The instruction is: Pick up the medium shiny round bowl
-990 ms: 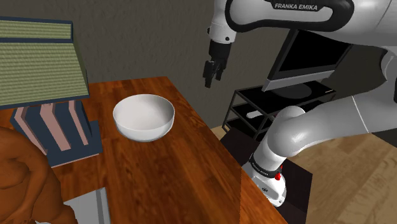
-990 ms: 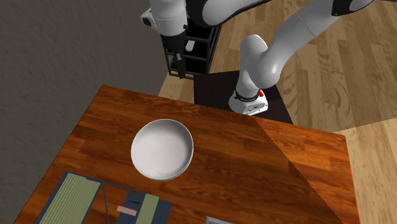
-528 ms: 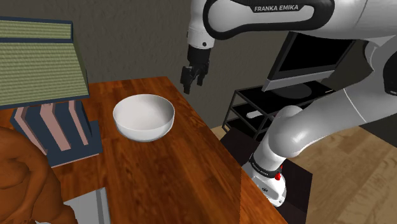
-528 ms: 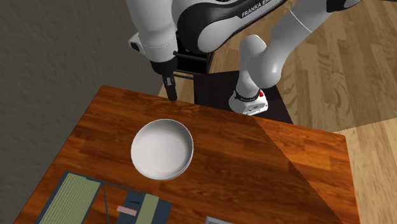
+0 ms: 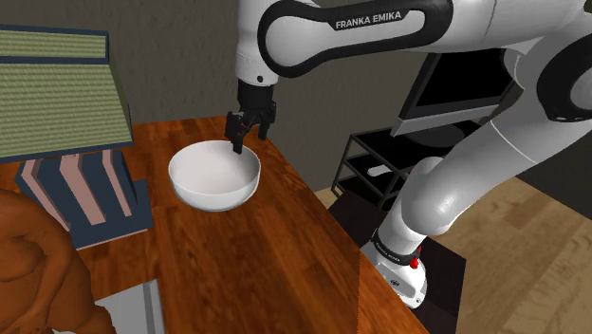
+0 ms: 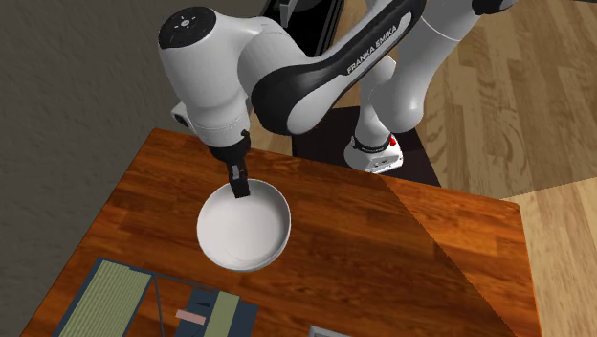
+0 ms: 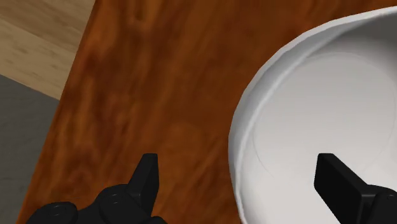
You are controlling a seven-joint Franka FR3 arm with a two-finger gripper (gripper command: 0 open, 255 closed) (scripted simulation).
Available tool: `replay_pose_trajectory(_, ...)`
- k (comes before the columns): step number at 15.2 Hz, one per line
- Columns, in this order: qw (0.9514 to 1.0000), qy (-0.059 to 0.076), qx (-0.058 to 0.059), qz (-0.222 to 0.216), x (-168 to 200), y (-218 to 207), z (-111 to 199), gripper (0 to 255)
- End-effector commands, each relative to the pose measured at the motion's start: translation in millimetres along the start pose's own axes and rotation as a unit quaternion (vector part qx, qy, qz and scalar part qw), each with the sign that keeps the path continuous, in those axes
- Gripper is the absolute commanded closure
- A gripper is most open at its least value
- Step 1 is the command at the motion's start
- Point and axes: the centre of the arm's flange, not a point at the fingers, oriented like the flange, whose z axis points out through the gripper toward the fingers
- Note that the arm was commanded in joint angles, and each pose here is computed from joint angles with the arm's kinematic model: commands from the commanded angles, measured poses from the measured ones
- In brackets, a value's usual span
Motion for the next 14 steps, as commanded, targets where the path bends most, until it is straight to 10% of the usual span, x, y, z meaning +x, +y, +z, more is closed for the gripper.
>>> replay_pose_trajectory(1,1.0000,0.002,0.002,0.000,3.8,-7.5,7.9,0)
replay_pose_trajectory(9,1.0000,0.002,0.002,0.000,3.4,-6.0,42.5,0)
replay_pose_trajectory(10,1.0000,0.002,0.002,0.000,2.5,-5.8,42.2,255)
replay_pose_trajectory(14,1.0000,0.002,0.002,0.000,2.4,-6.1,42.5,255)
